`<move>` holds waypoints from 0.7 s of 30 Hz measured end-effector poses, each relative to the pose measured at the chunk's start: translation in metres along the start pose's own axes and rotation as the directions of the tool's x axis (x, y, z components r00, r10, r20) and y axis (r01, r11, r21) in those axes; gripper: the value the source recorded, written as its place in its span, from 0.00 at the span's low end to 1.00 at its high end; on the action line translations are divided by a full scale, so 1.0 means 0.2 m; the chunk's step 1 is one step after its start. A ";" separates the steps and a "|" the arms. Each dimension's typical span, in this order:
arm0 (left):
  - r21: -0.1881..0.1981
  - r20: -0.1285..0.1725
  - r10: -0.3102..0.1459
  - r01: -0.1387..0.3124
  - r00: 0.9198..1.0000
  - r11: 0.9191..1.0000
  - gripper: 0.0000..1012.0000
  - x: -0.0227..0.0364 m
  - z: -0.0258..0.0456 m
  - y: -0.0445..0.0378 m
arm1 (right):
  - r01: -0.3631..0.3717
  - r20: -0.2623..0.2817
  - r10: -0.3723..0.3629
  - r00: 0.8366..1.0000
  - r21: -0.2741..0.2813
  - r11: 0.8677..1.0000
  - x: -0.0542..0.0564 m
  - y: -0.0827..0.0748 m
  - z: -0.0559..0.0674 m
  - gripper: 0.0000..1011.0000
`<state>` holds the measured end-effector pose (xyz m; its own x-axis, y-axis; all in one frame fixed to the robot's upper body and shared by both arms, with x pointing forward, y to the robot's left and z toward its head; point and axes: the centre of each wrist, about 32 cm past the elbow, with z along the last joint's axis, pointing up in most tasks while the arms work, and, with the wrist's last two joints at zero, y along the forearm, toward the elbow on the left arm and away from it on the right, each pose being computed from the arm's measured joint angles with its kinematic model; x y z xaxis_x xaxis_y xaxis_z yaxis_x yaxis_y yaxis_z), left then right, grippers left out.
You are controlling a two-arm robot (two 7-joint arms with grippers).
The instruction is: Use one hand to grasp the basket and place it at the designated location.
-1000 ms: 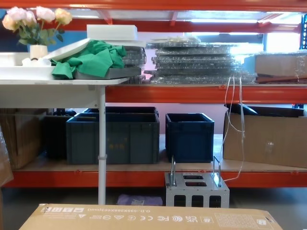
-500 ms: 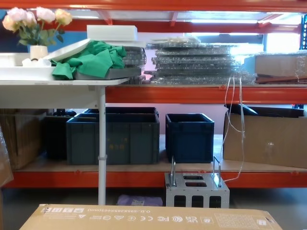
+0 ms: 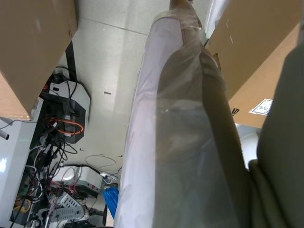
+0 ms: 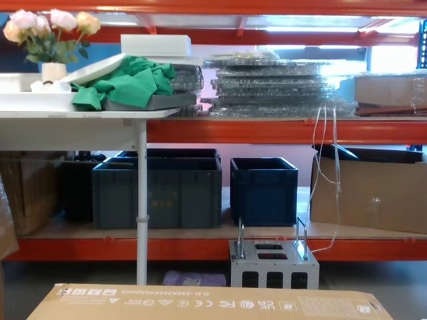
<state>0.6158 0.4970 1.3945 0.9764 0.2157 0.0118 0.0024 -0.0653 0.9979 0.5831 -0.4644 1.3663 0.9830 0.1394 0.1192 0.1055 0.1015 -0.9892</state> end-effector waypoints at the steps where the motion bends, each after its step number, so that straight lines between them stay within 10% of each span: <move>1: 0.000 0.000 0.000 0.000 1.000 1.000 0.00 0.000 0.000 0.000 | 0.000 0.000 0.000 1.000 0.000 1.000 0.00 0.00 0.00 0.00; 21: 0.000 0.000 0.000 0.000 1.000 1.000 0.00 0.000 0.000 0.000 | 0.055 0.028 -0.055 0.998 -0.005 0.998 -0.01 -0.12 0.03 0.00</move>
<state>0.6158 0.4970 1.3945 0.9764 0.2157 0.0118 0.0024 -0.0654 0.9979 0.5768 -0.4609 1.3910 0.9712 0.1613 0.1753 0.1599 0.1039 -0.9816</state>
